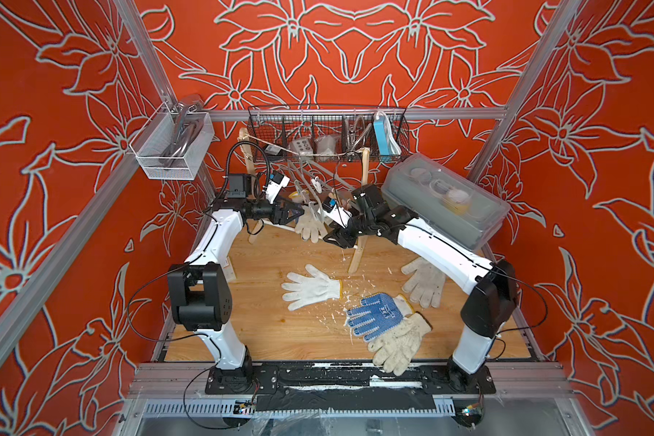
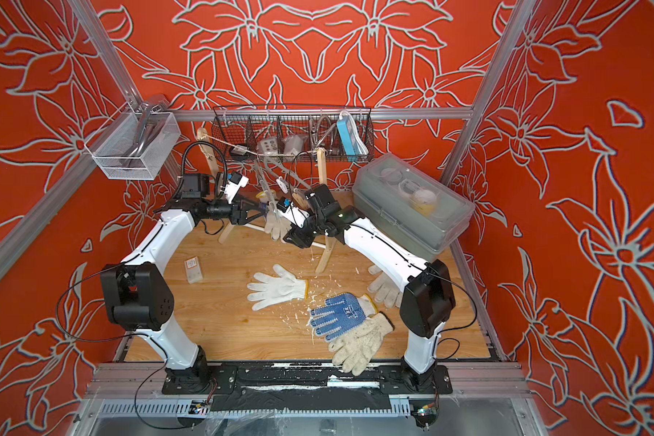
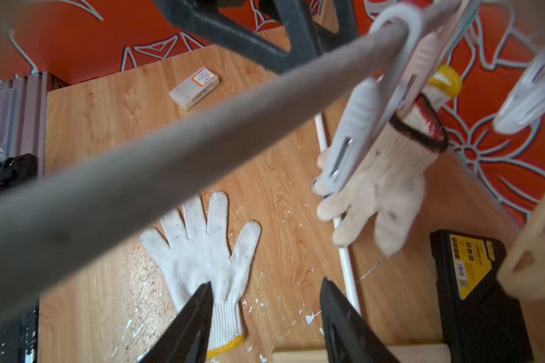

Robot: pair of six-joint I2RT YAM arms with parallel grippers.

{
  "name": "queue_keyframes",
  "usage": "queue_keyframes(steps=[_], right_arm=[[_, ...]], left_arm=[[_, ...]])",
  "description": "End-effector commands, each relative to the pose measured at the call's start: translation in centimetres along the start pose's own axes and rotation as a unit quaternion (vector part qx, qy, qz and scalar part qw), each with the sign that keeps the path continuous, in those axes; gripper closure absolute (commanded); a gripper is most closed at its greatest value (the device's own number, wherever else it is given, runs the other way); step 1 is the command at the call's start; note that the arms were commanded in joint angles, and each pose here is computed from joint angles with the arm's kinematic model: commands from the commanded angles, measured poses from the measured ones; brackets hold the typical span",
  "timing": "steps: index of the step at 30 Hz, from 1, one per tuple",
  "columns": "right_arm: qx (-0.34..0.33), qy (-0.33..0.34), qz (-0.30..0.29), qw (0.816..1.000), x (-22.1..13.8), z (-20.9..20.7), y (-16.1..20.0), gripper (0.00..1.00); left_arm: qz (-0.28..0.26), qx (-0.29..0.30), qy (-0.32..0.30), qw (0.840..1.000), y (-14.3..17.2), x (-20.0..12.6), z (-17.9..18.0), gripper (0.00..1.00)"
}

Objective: Clip the gloves onto a hanger to dry
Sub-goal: Clamp the glove onto the hanger, then pick up the glove from the center of the board.

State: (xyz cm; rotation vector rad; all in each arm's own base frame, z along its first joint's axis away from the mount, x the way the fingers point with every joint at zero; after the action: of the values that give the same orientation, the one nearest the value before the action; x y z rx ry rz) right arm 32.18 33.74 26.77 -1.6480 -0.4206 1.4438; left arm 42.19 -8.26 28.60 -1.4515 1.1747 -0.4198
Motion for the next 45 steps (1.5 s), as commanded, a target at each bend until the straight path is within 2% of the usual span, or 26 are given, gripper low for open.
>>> queue_keyframes(steps=[1,7,13,18,28,31,33,37,40,45], right_arm=[[0.074,0.008,0.001,0.997,-0.8,0.5,1.9,0.41],[0.185,0.041,0.031,0.981,-0.5,2.1,7.8,0.38],[0.237,0.061,0.069,0.967,0.9,4.4,13.6,0.36],[0.247,0.062,0.105,0.961,3.6,5.7,16.7,0.36],[0.224,0.068,0.159,0.959,8.0,6.1,19.6,0.41],[0.218,0.077,0.173,0.957,8.7,5.7,20.4,0.47],[0.216,0.076,0.179,0.957,9.1,5.8,20.6,0.57],[0.212,0.081,0.177,0.958,8.9,5.7,20.6,0.84],[0.202,0.082,0.17,0.961,8.6,5.7,20.0,0.97],[0.151,0.086,0.126,0.977,6.9,5.3,16.5,1.0]], left_arm=[[-0.02,0.021,-0.015,0.999,-1.5,-1.5,-0.9,0.32],[-0.018,0.018,-0.03,0.999,-1.5,-2.1,-1.3,0.29],[-0.008,0.008,-0.05,0.999,-0.8,-2.7,-1.8,0.28],[-0.011,-0.009,-0.066,0.998,0.2,-3.2,-2.6,0.26],[0.013,-0.061,-0.098,0.993,3.8,-3.8,-4.2,0.23],[0.01,-0.06,-0.1,0.993,4.1,-4.0,-4.6,0.23],[0.011,-0.063,-0.099,0.993,4.2,-4.1,-4.9,0.23],[0.016,-0.067,-0.097,0.993,4.6,-4.1,-5.1,0.23],[0.018,-0.069,-0.093,0.993,5.0,-3.9,-5.3,0.23],[0.021,-0.063,-0.078,0.995,5.4,-3.6,-6.2,0.24]])
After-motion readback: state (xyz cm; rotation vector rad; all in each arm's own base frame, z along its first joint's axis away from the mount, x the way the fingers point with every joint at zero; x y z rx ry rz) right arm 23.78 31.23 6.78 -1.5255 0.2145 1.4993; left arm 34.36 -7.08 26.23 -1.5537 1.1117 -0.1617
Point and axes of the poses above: each gripper's point midway between its finger pads, its own x axis out along the fingers, its own z axis along the line the jaws close on, y = z × x, the point moved 4 cm from there along -x, back along the fingers, and after that the axes turned 4 degrees about x, right-handed, at the moved point
